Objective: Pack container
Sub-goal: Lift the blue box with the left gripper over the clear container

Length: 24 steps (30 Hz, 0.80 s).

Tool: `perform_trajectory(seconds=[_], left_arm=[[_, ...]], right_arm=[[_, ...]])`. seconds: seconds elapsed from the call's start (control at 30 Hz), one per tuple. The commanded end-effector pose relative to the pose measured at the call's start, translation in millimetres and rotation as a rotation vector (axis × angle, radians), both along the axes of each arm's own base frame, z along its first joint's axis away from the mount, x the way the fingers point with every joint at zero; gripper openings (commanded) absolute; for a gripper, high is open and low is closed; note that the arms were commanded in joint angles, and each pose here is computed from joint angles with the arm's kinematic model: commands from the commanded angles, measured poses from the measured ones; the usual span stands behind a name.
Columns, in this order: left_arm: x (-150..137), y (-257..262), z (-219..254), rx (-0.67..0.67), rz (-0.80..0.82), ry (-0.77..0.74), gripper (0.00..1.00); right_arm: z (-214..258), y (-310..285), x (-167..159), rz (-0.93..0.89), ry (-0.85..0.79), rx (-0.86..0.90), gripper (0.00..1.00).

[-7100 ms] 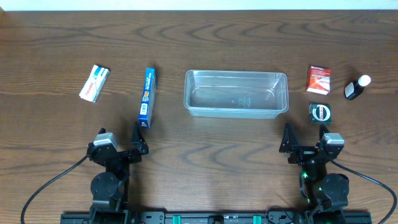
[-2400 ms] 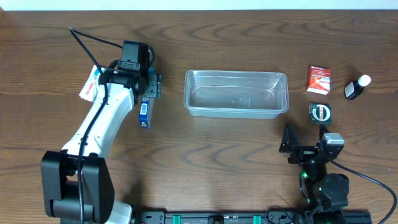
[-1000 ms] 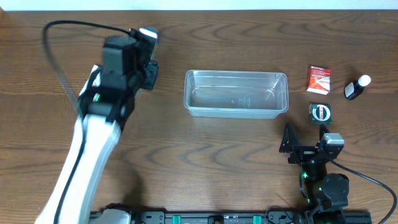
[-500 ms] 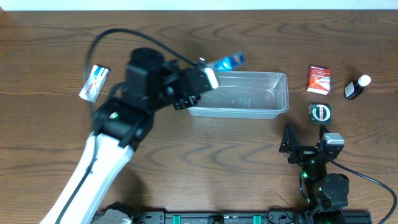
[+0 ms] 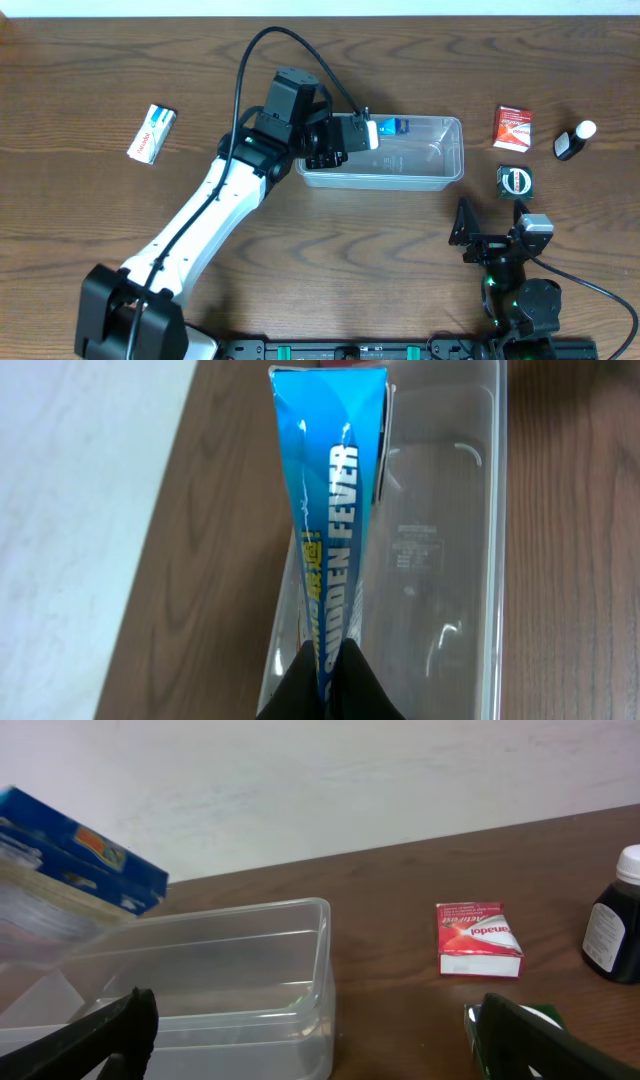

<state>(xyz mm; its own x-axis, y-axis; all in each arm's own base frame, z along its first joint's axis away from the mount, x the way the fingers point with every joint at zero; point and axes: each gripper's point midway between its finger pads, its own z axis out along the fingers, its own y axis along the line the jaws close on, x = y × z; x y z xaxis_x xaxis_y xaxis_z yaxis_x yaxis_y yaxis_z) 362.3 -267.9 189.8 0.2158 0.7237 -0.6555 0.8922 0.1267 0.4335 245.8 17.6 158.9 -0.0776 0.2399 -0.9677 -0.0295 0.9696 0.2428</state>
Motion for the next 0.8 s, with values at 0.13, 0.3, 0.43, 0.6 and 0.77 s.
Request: perform_trajectory(seconds=[0.13, 0.3, 0.43, 0.6, 0.77], left_arm=[[10, 0, -16, 0.038, 0.011, 0.002, 0.06], [14, 2, -24, 0.059, 0.027, 0.007, 0.06], [15, 3, -28, 0.07, 0.035, 0.011, 0.06], [16, 3, -37, 0.08, 0.033, 0.03, 0.06], [20, 5, -52, 0.109, 0.049, 0.049, 0.06]], right_arm=[[-2, -2, 0, -0.006, 0.004, -0.014, 0.99], [-2, -2, 0, -0.007, 0.004, -0.014, 0.99], [-2, -2, 0, -0.007, 0.004, -0.014, 0.99], [-2, -2, 0, -0.007, 0.004, -0.013, 0.99], [-2, -2, 0, -0.007, 0.004, -0.014, 0.99]])
